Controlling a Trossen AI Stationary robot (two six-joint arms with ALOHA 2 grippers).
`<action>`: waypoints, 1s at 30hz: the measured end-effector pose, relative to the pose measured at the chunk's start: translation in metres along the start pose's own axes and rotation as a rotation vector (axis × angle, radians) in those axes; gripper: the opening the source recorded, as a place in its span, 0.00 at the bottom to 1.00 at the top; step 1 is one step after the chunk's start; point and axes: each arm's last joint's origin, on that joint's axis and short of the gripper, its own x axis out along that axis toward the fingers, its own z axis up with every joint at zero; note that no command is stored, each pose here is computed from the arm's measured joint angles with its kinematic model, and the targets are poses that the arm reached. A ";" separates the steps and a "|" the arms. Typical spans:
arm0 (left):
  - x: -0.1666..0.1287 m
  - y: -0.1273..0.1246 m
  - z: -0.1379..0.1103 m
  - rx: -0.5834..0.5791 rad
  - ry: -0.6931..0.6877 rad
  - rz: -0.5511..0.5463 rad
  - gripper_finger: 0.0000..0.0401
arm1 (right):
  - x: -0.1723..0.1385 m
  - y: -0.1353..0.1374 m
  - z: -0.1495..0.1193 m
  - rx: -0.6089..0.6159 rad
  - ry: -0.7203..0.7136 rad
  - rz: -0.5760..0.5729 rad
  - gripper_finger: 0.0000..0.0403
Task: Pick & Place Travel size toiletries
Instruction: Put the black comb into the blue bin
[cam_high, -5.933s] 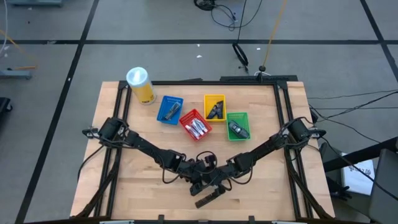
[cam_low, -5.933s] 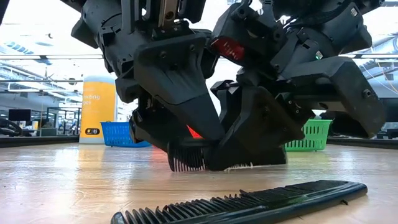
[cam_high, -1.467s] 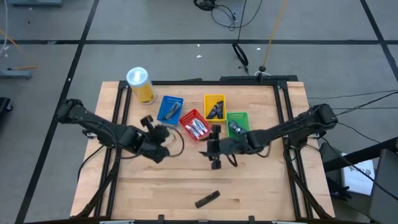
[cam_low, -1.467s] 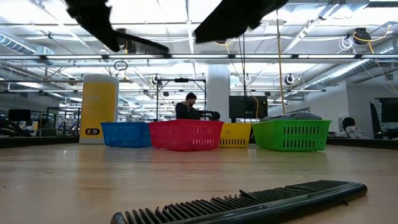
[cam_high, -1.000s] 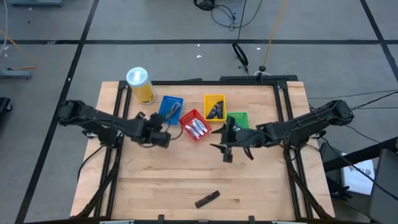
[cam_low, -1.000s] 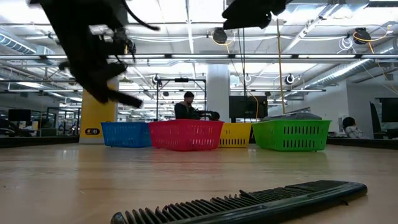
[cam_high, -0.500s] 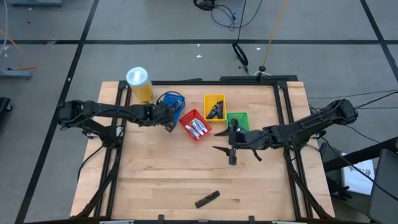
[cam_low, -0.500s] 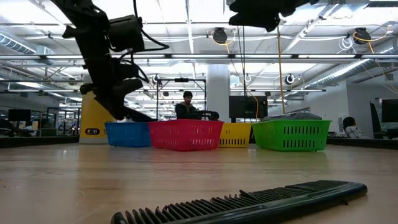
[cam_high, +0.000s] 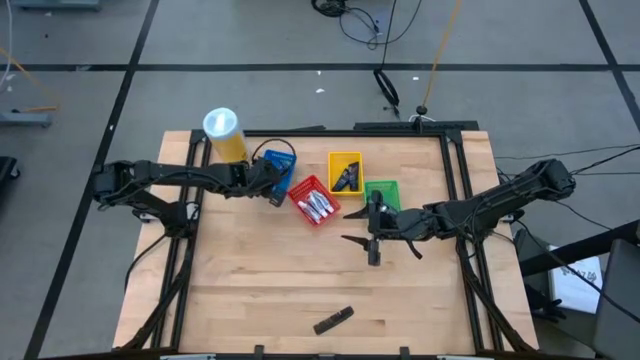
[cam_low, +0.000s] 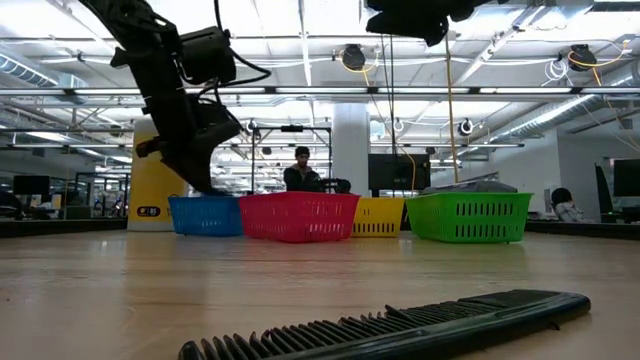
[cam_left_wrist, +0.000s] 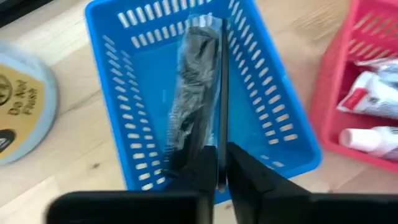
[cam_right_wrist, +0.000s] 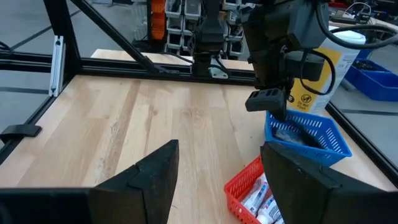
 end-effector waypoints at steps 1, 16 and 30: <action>0.000 0.001 0.000 0.001 0.005 0.006 0.12 | 0.000 0.000 0.000 -0.002 0.000 0.000 0.54; -0.062 -0.032 0.017 0.265 -0.178 -0.251 0.63 | 0.000 0.009 -0.007 -0.084 0.055 0.124 0.54; -0.145 -0.091 -0.034 0.443 -0.528 -0.531 0.60 | 0.041 0.127 -0.048 -0.157 0.214 0.327 0.54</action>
